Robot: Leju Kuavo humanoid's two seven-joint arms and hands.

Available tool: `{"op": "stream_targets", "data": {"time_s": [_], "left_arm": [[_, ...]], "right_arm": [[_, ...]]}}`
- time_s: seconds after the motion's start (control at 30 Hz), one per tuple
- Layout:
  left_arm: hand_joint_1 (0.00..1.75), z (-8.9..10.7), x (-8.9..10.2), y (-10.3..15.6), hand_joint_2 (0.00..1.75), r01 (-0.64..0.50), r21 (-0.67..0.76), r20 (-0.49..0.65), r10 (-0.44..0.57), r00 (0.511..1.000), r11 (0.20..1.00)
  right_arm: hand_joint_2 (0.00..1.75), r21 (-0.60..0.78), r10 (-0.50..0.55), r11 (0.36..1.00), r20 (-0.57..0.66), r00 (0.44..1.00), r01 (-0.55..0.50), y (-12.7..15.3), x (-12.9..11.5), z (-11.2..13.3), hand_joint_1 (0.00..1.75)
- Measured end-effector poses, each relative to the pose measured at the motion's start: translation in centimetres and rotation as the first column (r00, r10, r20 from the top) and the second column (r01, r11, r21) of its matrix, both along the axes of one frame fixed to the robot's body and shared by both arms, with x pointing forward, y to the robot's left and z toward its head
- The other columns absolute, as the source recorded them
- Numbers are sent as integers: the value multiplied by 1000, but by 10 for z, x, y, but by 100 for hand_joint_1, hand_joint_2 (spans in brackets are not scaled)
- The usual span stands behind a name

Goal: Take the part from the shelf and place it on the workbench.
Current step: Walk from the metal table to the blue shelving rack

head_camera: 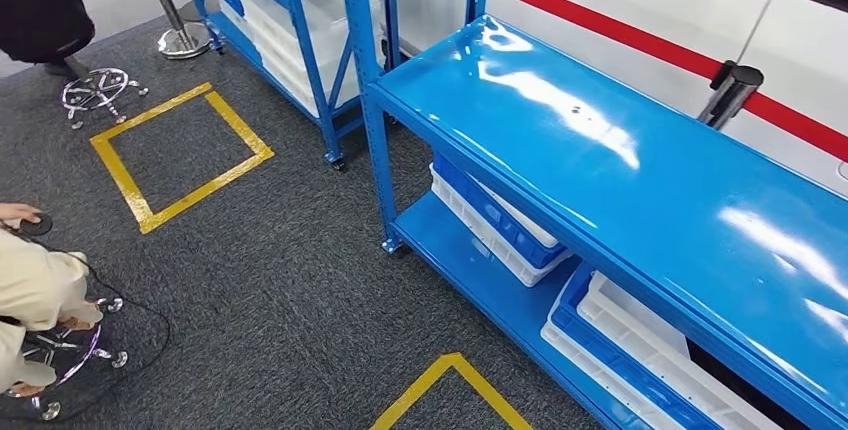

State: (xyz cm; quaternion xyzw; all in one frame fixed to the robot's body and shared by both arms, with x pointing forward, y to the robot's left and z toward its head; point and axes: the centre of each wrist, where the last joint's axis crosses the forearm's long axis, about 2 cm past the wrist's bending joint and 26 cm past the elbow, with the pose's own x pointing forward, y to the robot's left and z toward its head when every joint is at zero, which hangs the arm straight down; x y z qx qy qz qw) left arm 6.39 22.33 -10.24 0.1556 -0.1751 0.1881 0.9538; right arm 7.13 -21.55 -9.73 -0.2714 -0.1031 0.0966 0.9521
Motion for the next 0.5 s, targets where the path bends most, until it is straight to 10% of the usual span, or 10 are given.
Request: {"op": "stream_targets", "data": {"time_s": [0.5], "left_arm": [[0,0,1,1,0,-7,2,0,7,1000,1000]], "right_arm": [[0,0,3,1000,-4,1000,-3,1,-1,0,0]]}}
